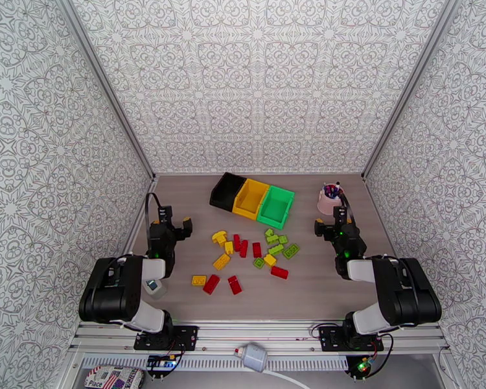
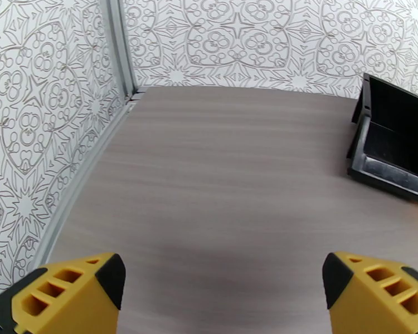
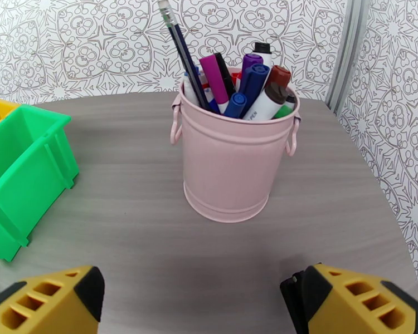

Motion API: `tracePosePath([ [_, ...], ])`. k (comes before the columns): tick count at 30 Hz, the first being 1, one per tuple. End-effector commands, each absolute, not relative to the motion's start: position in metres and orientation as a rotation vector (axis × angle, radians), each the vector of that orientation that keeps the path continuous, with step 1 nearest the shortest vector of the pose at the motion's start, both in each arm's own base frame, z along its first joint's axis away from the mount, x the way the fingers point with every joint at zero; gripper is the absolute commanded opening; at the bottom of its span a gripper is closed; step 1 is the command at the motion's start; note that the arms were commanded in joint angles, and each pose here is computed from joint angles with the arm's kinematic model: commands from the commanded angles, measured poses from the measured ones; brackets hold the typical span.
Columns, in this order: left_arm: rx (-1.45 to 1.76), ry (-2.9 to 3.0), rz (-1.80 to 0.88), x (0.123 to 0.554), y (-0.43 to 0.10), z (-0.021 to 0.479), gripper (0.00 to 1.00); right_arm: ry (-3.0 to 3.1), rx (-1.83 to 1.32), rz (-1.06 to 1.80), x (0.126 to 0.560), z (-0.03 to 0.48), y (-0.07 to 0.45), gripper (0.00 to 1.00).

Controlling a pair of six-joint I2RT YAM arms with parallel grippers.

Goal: Sort the legos into containers by color

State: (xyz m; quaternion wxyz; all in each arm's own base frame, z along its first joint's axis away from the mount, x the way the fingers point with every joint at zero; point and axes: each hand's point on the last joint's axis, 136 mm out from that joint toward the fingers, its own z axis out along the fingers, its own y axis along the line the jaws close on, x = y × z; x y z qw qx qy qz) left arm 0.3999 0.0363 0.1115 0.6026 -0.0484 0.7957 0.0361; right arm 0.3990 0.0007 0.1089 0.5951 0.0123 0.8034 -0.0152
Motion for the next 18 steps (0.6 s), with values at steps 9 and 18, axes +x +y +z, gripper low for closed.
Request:
tracePosePath([
  [9, -0.085, 1.85, 0.076, 0.4021, 0.0333, 0.1109, 0.99, 1.844, 0.038, -0.029, 0.402, 0.1162, -0.0018, 0.99],
  [18, -0.084, 1.85, 0.075, 0.402, 0.033, 0.1108, 0.99, 1.843, 0.037, -0.028, 0.402, 0.1164, -0.0015, 0.99],
])
